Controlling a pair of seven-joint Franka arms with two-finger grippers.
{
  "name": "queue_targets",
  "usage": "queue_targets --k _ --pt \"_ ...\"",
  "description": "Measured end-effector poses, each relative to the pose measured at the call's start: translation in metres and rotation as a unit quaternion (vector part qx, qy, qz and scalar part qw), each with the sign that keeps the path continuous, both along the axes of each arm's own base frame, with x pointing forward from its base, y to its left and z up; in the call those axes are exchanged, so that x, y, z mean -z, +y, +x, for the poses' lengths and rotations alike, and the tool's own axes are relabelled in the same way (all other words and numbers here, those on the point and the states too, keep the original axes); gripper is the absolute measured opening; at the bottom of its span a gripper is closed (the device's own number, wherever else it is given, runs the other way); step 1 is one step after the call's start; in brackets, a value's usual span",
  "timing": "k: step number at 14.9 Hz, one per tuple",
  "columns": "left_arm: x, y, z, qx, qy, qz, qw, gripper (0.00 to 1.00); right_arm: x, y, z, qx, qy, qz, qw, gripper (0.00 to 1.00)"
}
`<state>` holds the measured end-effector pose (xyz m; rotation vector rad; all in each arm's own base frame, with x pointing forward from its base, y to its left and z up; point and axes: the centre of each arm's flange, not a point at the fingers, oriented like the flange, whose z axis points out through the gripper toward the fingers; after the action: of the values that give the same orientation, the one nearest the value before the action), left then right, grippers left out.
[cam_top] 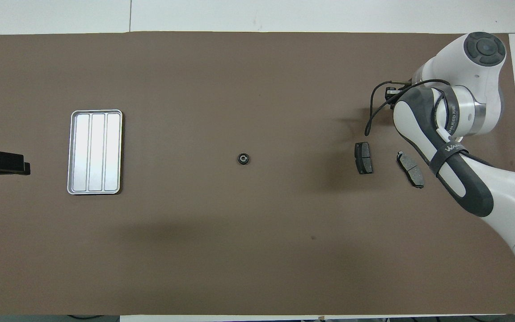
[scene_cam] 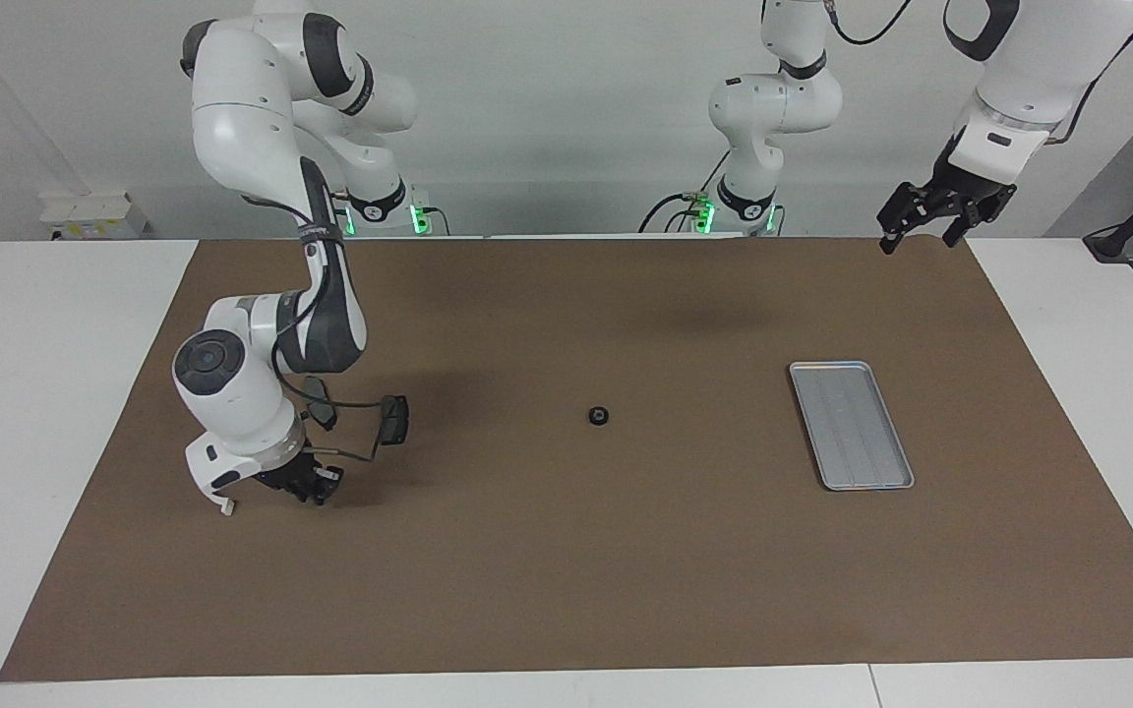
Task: Pick bearing gear from pile to tray
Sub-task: 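Reach the left gripper to the bearing gear at the centre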
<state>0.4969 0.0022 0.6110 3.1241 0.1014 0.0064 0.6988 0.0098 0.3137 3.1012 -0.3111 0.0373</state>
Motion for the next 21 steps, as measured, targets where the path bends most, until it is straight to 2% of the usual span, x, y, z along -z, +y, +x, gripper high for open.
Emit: queue_targets --k 3,4,5,12,21 --pt "0.000 0.000 0.000 0.000 0.000 0.000 1.000 1.00 -0.001 0.001 0.000 -0.006 0.000 -0.008 1.000 0.23" --pt "0.000 0.000 0.000 0.000 0.000 0.000 1.000 0.92 -0.001 0.003 0.000 -0.007 0.000 -0.008 1.000 0.23" --pt "0.001 0.000 0.000 0.000 0.001 0.000 1.000 0.90 -0.001 0.004 0.000 -0.008 0.000 -0.008 1.000 0.23" --pt "0.021 0.010 -0.005 -0.007 -0.003 -0.001 1.000 0.92 -0.001 0.006 0.000 -0.010 0.000 -0.008 1.000 0.23" --pt "0.025 0.020 -0.007 -0.017 -0.010 -0.002 1.000 0.90 -0.002 0.008 0.000 -0.012 0.003 -0.009 1.000 0.23"
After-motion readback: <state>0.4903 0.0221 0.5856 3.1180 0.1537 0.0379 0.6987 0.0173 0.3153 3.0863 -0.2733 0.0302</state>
